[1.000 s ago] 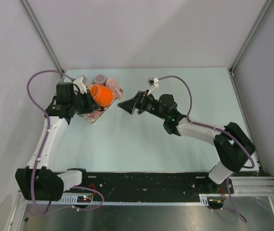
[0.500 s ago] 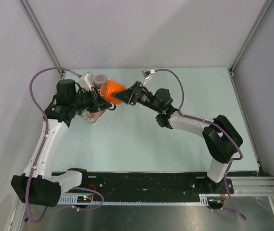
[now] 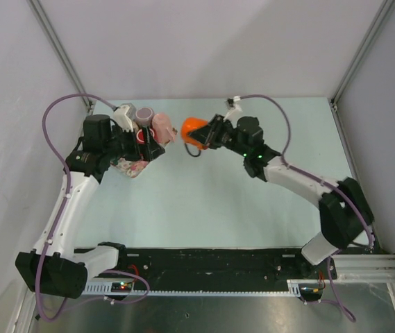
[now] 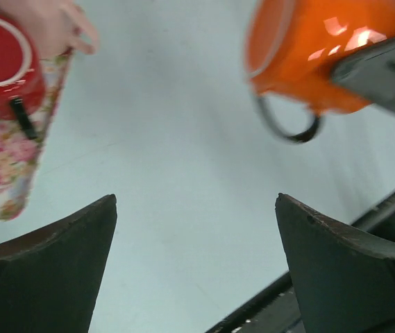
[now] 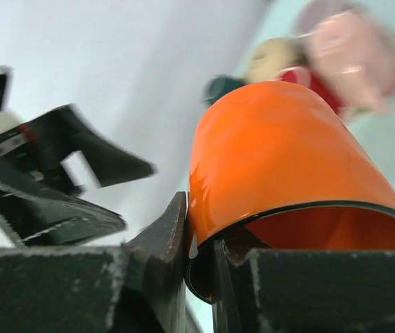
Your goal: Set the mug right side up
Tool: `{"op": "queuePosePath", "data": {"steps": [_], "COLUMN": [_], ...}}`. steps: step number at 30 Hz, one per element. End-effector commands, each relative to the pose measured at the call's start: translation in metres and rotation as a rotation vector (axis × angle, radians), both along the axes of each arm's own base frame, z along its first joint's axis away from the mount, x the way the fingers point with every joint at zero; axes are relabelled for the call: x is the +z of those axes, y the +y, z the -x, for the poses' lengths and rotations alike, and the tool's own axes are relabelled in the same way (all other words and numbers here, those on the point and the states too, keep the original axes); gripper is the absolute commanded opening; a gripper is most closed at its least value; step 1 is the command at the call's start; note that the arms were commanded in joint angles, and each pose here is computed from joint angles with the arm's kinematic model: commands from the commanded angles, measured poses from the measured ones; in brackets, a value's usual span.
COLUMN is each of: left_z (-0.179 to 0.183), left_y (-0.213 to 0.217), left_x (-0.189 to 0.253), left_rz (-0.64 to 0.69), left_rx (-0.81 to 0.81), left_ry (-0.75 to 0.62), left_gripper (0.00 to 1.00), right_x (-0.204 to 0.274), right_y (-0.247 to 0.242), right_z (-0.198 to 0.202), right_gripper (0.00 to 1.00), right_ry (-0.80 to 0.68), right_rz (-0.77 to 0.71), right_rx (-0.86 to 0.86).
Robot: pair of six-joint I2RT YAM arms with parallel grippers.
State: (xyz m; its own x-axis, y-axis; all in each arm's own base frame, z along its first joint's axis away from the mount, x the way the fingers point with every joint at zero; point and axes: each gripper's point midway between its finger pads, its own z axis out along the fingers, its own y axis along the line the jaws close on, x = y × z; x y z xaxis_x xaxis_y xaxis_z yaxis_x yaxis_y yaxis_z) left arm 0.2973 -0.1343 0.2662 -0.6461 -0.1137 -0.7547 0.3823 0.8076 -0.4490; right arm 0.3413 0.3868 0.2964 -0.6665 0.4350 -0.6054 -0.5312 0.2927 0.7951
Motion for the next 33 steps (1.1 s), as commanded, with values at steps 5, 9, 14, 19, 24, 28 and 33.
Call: {"op": "queuePosePath", "data": {"steps": [5, 9, 14, 19, 24, 28, 33], "left_z": [-0.024, -0.028, -0.033, -0.04, -0.051, -0.063, -0.078], "left_y": [0.06, 0.074, 0.079, 0.084, 0.09, 0.089, 0.081], "left_x": [-0.024, -0.044, -0.067, -0.094, -0.12, -0.135, -0.154], "left_rz": [-0.331, -0.408, -0.45, -0.481, -0.509, -0.508, -0.533], "left_rx": [0.184, 0.224, 0.228, 0.249, 0.295, 0.324, 0.336], "left_ry": [-0.055, -0.01, 0.054, 0.135, 0.195, 0.215, 0.222], "left_gripper": [1.0, 1.0, 1.0, 1.0, 1.0, 1.0, 1.0], "right_x": [-0.049, -0.103, -0.155, -0.183, -0.208, -0.217, -0.229], "right_y": [-0.196, -0.305, -0.375, -0.391, -0.399, -0.405, -0.406], "right_z": [-0.044, -0.046, -0.045, -0.059, -0.066, -0.067, -0.065], "right_gripper": [0.0, 0.0, 0.0, 0.0, 0.0, 0.0, 0.02], "right_ry": [0.007, 0.2, 0.405, 0.459, 0.516, 0.561, 0.596], "right_rz": [0.727, 1.12, 1.318, 1.283, 1.238, 1.185, 1.153], "right_rx": [-0.526, -0.597, -0.537, -0.516, -0.484, -0.486, -0.457]}}
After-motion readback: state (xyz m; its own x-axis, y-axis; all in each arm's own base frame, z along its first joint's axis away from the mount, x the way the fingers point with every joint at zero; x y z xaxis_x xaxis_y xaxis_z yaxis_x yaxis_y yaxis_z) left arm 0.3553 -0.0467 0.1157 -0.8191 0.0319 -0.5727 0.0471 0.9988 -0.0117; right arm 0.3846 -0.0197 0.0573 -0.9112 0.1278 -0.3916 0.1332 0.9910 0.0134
